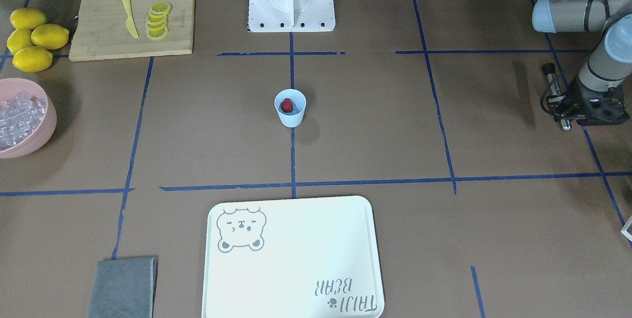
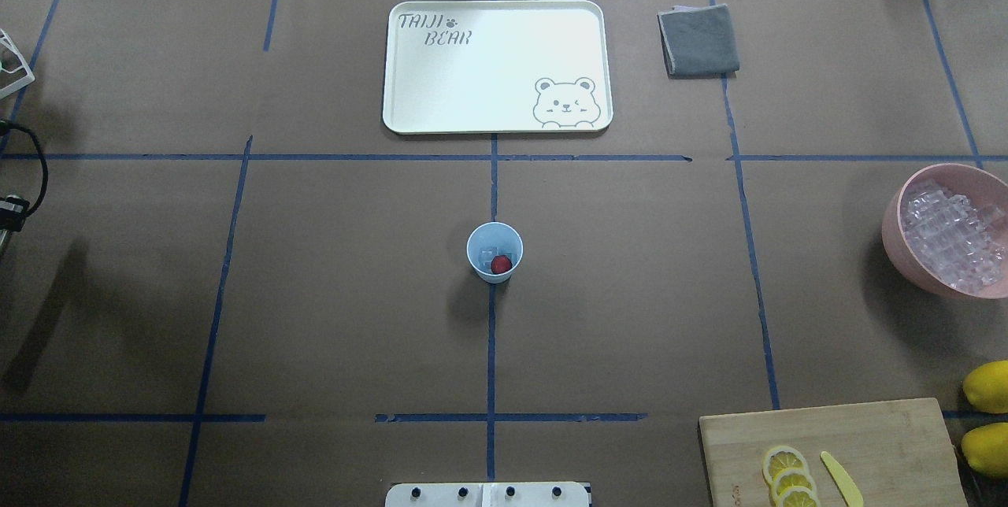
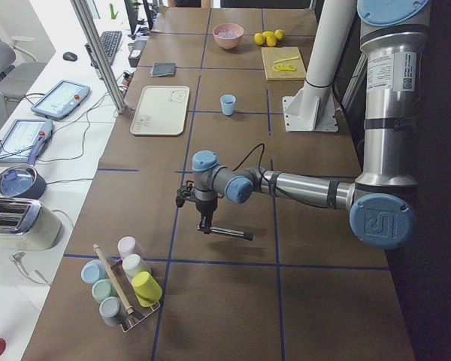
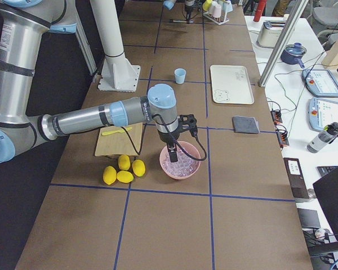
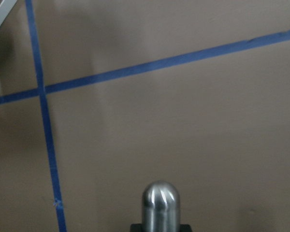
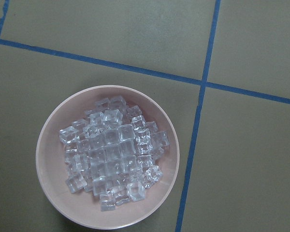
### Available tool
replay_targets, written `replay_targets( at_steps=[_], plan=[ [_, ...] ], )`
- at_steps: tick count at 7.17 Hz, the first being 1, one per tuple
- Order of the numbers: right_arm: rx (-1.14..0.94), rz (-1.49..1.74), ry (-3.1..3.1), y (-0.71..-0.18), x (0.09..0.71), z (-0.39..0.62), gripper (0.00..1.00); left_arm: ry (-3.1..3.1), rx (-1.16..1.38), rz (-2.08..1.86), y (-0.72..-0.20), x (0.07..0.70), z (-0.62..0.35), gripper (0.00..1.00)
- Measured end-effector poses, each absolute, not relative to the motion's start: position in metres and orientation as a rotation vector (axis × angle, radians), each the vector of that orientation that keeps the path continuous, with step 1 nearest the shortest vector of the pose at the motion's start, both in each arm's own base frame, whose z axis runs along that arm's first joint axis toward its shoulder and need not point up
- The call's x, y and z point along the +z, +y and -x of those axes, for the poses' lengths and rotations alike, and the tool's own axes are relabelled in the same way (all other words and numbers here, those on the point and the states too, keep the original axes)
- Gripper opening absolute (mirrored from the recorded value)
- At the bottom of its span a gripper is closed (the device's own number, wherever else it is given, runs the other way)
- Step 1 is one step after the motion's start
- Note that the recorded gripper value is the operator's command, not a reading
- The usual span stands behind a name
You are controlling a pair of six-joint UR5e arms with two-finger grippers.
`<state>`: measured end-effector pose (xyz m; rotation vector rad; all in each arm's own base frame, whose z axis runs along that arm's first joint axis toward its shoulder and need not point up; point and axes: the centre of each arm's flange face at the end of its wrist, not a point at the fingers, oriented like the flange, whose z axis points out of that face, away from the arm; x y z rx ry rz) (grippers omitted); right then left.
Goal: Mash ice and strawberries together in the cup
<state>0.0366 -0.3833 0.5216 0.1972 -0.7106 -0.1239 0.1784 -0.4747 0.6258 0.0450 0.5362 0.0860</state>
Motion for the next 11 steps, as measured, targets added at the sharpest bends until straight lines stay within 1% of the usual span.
replay_targets(
  at_steps=[7,9,10,11],
  plan=[
    [-0.121,-0.191,-0.71,-0.382,0.525,-0.037,1.0,0.508,0.005,0.026,-0.48,0.662,-0.181,0.0],
    [-0.121,-0.192,-0.71,-0.381,0.524,-0.037,1.0,0.508,0.005,0.027,-0.479,0.664,-0.181,0.11],
    [-0.122,-0.192,-0.71,-0.381,0.524,-0.037,1.0,0.507,0.007,0.027,-0.479,0.664,-0.181,0.19],
    [-0.122,-0.193,-0.71,-0.381,0.524,-0.037,1.0,0.507,0.01,0.026,-0.479,0.664,-0.181,0.34]
  ],
)
